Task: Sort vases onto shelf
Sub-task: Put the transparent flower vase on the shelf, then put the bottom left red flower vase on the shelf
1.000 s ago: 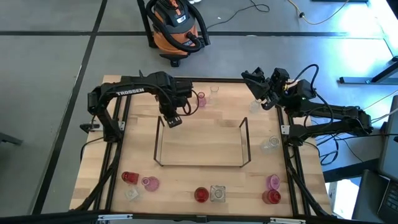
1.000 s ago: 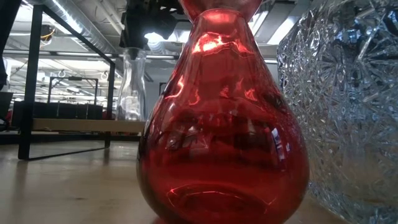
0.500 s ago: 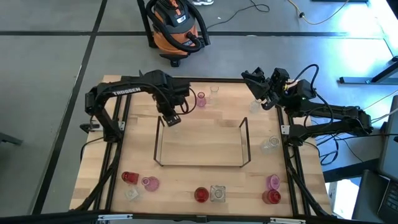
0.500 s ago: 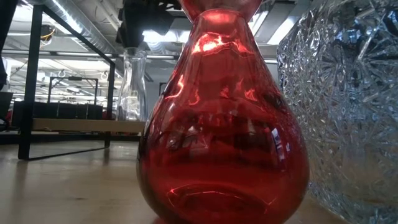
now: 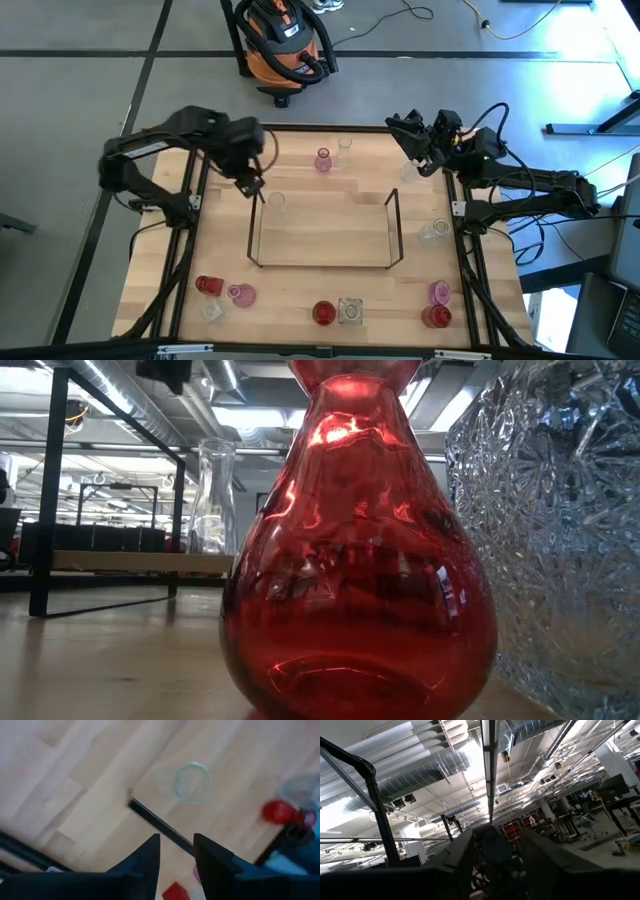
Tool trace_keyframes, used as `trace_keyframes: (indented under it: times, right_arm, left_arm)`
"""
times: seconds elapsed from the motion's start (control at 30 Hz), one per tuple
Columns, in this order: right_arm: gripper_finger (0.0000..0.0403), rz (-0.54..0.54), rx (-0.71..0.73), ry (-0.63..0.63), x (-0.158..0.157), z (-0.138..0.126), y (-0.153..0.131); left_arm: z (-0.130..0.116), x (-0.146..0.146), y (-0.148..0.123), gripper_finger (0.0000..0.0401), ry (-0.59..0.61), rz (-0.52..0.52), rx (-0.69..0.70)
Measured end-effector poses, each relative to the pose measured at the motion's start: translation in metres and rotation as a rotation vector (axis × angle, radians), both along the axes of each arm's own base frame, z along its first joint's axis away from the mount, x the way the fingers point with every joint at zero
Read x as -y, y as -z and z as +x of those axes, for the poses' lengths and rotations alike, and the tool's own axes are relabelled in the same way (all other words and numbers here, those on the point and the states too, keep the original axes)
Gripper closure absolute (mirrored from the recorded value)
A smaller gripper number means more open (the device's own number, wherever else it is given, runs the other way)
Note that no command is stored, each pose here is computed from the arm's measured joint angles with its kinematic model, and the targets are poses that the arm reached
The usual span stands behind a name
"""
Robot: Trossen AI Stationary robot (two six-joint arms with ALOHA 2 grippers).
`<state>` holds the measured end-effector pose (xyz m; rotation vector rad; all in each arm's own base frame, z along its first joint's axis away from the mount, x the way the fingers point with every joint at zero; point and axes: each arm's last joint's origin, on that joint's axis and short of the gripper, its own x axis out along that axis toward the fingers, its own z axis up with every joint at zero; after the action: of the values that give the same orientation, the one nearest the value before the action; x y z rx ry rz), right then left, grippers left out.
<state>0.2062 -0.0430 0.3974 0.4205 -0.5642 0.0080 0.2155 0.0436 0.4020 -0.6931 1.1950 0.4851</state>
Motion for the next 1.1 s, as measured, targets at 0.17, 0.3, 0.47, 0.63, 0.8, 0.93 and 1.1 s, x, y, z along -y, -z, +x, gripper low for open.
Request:
trace_keyframes:
  times: [0.17,0.3,0.47,0.63,0.8,0.93,1.1]
  right_arm:
    - [0.0256,0.013,-0.022,0.014,0.001,0.001,0.002]
    - [0.0256,0.013,-0.024,0.014,0.001,0.001,0.002]
    - [0.0256,-0.005,-0.032,0.026,0.001,0.002,0.003]
    - [0.0256,-0.002,-0.059,0.028,0.001,0.003,0.005]
    - [0.0256,-0.010,-0.090,0.036,0.001,0.004,0.008]
    - [0.0256,-0.016,-0.091,0.040,0.001,0.004,0.008]
    - [0.0256,-0.018,-0.092,0.041,0.001,0.004,0.008]
  left_arm:
    - [-0.029,0.017,-0.018,0.0290,-0.037,-0.050,0.103]
    - [-0.046,0.043,-0.021,0.0290,0.012,-0.173,0.128]
    - [-0.064,0.079,-0.002,0.0290,0.139,-0.259,0.031]
    - [-0.084,0.120,0.035,0.0290,0.290,-0.268,-0.124]
    - [-0.105,0.145,0.066,0.0290,0.284,-0.216,-0.090]
    - [-0.114,0.152,0.090,0.0290,0.158,-0.165,-0.073]
    - [-0.119,0.164,0.121,0.0290,0.074,-0.211,-0.141]
